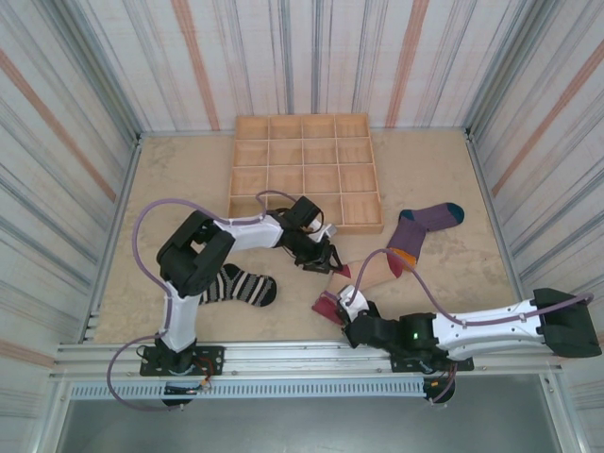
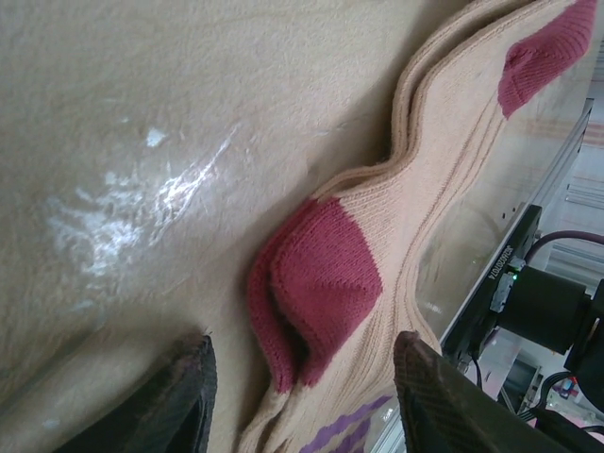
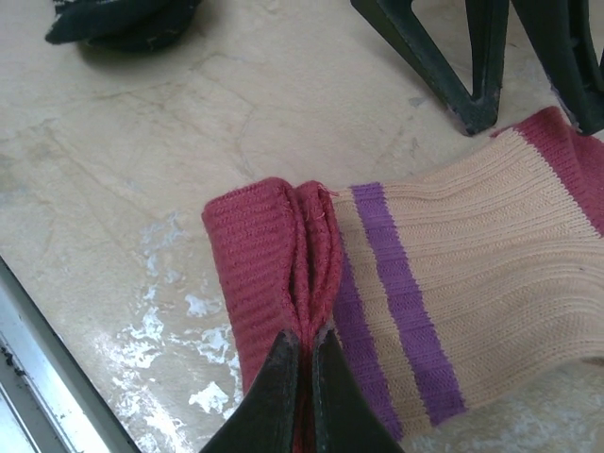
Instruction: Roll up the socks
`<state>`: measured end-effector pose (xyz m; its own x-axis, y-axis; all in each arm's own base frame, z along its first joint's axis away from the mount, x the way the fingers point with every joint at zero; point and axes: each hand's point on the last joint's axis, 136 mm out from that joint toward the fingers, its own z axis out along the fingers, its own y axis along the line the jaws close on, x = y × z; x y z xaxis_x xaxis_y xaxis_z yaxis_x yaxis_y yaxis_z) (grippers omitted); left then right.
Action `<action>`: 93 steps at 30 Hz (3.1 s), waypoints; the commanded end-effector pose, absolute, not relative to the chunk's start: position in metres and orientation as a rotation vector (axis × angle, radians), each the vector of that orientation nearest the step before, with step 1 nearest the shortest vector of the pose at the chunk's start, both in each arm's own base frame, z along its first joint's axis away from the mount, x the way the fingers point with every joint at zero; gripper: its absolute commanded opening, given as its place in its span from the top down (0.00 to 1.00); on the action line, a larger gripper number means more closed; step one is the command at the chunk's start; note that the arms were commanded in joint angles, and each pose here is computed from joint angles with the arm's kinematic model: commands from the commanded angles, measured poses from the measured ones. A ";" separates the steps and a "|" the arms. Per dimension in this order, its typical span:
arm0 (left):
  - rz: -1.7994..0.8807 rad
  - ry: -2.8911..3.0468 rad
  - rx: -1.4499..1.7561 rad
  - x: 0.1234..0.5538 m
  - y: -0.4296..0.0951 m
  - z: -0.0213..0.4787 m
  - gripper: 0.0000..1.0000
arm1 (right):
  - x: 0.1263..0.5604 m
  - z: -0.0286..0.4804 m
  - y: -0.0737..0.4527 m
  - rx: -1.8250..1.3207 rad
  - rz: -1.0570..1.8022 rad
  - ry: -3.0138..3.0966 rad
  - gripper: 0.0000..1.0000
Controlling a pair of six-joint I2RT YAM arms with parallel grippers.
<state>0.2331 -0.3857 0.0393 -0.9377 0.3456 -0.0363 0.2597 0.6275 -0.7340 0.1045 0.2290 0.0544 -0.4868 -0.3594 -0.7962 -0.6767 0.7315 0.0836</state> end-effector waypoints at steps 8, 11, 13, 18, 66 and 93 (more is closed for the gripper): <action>1.190 -2.694 -0.512 0.223 -0.398 0.031 0.70 | 0.107 0.052 0.229 -0.747 0.520 2.160 1.00; 1.178 -2.708 -0.482 0.226 -0.395 0.029 0.85 | 0.108 0.053 0.233 -0.760 0.521 2.166 1.00; 1.178 -2.723 -0.443 0.230 -0.391 0.029 0.93 | 0.108 0.057 0.238 -0.786 0.530 2.167 1.00; 1.208 -2.788 -0.277 0.249 -0.368 0.031 1.00 | 0.113 0.069 0.251 -0.823 0.582 2.175 1.00; 1.204 -3.002 0.136 0.170 -0.295 0.071 0.53 | 0.142 -0.002 0.266 -0.519 0.793 2.809 1.00; 1.171 -3.200 1.129 0.174 -0.253 0.050 0.59 | 0.150 -0.006 0.268 -0.318 0.749 2.888 1.00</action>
<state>0.1600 -0.2604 0.0483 -0.7957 -0.5830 -0.1643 -0.3501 0.6640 -0.6608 0.1598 0.2952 0.0231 -0.9424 -0.1763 -0.2842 -0.3115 0.7720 0.5541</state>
